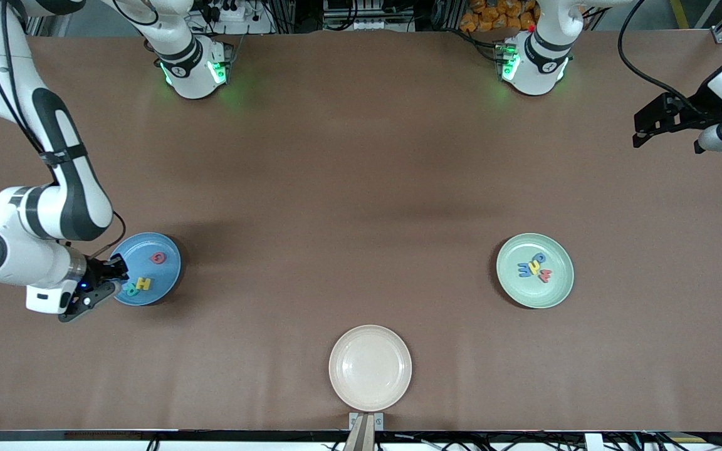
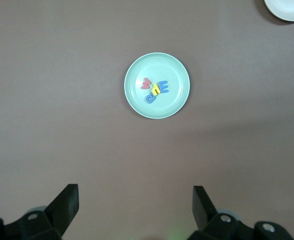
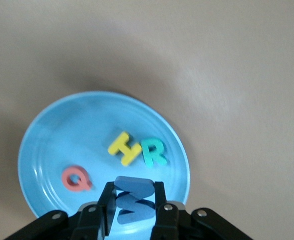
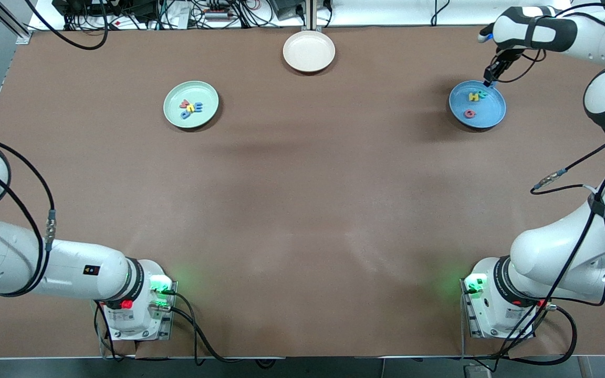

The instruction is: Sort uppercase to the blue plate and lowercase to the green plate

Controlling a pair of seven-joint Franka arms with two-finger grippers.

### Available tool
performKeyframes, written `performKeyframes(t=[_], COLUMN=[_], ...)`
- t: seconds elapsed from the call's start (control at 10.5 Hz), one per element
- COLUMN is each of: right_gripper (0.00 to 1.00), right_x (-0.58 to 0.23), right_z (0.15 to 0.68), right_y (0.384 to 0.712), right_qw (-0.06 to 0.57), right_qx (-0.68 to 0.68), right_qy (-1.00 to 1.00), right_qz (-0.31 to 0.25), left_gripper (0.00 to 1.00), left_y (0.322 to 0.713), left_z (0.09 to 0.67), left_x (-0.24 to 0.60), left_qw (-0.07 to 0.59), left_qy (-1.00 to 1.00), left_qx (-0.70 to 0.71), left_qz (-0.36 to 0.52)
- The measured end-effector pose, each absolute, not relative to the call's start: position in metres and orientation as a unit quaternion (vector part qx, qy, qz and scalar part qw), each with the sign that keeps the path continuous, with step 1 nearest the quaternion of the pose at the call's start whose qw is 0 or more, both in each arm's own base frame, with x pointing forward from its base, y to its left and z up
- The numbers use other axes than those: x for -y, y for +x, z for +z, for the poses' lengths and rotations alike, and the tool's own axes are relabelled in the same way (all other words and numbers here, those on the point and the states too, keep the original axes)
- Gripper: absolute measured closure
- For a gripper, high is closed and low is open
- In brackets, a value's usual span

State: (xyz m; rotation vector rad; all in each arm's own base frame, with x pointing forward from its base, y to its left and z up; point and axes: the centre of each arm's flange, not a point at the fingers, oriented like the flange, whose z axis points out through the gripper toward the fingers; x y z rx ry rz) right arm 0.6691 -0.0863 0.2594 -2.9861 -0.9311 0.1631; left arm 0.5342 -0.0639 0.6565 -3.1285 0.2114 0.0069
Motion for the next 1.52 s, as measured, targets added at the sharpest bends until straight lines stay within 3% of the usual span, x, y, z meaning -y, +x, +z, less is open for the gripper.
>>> performKeyframes(t=[0.48, 0.86, 1.05, 1.24, 1.52], right_gripper=[0.01, 0.00, 0.00, 0.00, 0.00], right_x=[0.074, 0.032, 0.057, 0.069, 0.040], right_z=[0.269, 0.303, 0.314, 0.328, 0.388], right_y=[0.668, 0.653, 0.639, 0.615, 0.574], right_qw=[0.013, 0.021, 0.030, 0.028, -0.007], right_qx=[0.304, 0.246, 0.214, 0.202, 0.193], right_qy=[-0.950, -0.961, -0.965, -0.966, -0.968], right_qz=[0.066, 0.121, 0.149, 0.158, 0.157], left_gripper=[0.00, 0.00, 0.00, 0.00, 0.00], left_y=[0.533, 0.532, 0.532, 0.532, 0.531], left_z=[0.656, 0.655, 0.655, 0.655, 0.658], left_x=[0.062, 0.060, 0.059, 0.058, 0.055], left_qw=[0.003, 0.004, 0.003, 0.004, 0.009], left_qy=[-0.998, -0.998, -0.998, -0.998, -0.998], left_qx=[-0.066, -0.064, -0.063, -0.062, -0.060], left_qz=[0.007, 0.013, 0.014, 0.013, 0.010])
